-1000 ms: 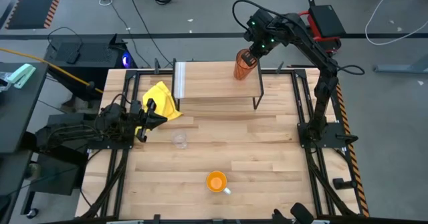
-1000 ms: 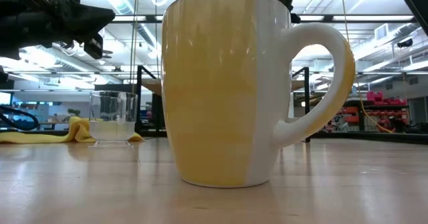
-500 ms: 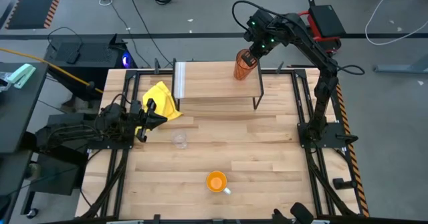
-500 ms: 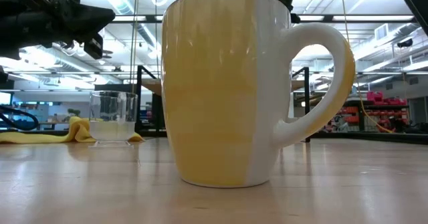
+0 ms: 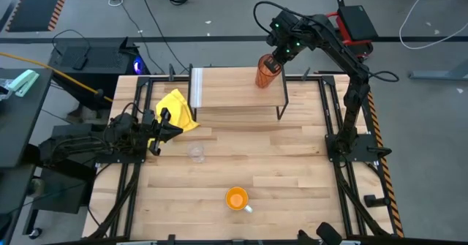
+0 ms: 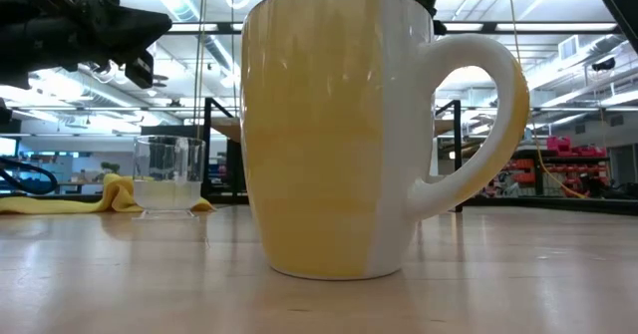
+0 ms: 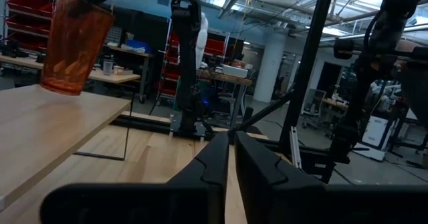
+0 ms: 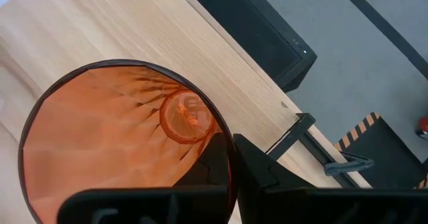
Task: Stack small to large cups/mugs on shelf
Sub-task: Put the brown glass on the shelf
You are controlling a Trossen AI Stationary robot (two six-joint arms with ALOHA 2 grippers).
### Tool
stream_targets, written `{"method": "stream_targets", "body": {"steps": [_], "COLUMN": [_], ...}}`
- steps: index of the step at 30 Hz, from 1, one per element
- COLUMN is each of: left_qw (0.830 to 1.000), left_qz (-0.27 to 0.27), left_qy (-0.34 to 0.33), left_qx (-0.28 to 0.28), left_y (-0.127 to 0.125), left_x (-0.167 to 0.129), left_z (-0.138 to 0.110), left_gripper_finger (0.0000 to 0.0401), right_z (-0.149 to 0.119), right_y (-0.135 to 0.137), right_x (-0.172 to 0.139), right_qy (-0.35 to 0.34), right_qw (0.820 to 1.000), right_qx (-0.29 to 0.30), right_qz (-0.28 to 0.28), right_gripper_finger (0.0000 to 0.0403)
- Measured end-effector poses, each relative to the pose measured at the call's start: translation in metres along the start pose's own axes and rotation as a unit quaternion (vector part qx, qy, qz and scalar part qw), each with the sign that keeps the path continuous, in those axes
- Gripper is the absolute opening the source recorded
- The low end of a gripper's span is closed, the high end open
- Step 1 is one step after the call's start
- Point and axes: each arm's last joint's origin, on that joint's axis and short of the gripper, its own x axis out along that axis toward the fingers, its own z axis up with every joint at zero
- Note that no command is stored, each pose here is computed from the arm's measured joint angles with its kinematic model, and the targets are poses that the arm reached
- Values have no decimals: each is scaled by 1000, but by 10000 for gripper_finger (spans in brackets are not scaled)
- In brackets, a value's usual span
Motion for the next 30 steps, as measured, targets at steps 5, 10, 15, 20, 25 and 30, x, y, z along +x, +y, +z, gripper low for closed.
{"method": "stream_targets", "body": {"steps": [5,10,15,20,25,30], "left_qw": [1000,1000,1000,1000,1000,1000], "left_qz": [0,0,0,0,0,0], "left_qy": [0,0,0,0,0,0], "left_qx": [0,-1,-2,-2,2,9], "left_y": [0,0,0,0,0,0], "left_x": [0,0,0,0,0,0], "left_z": [0,0,0,0,0,0], "left_gripper_finger": [28,26,33,35,28,26], "right_z": [0,-1,-3,-3,-8,-9], "right_y": [0,0,-2,-7,-12,-14], "right_x": [0,3,16,18,10,7], "right_qy": [0,6,29,33,34,30], "right_qw": [1000,1000,1000,999,999,999], "right_qx": [0,-4,-10,-4,-2,3], "right_qz": [0,1,1,0,-12,-17], "right_gripper_finger": [8,8,8,8,10,26]}}
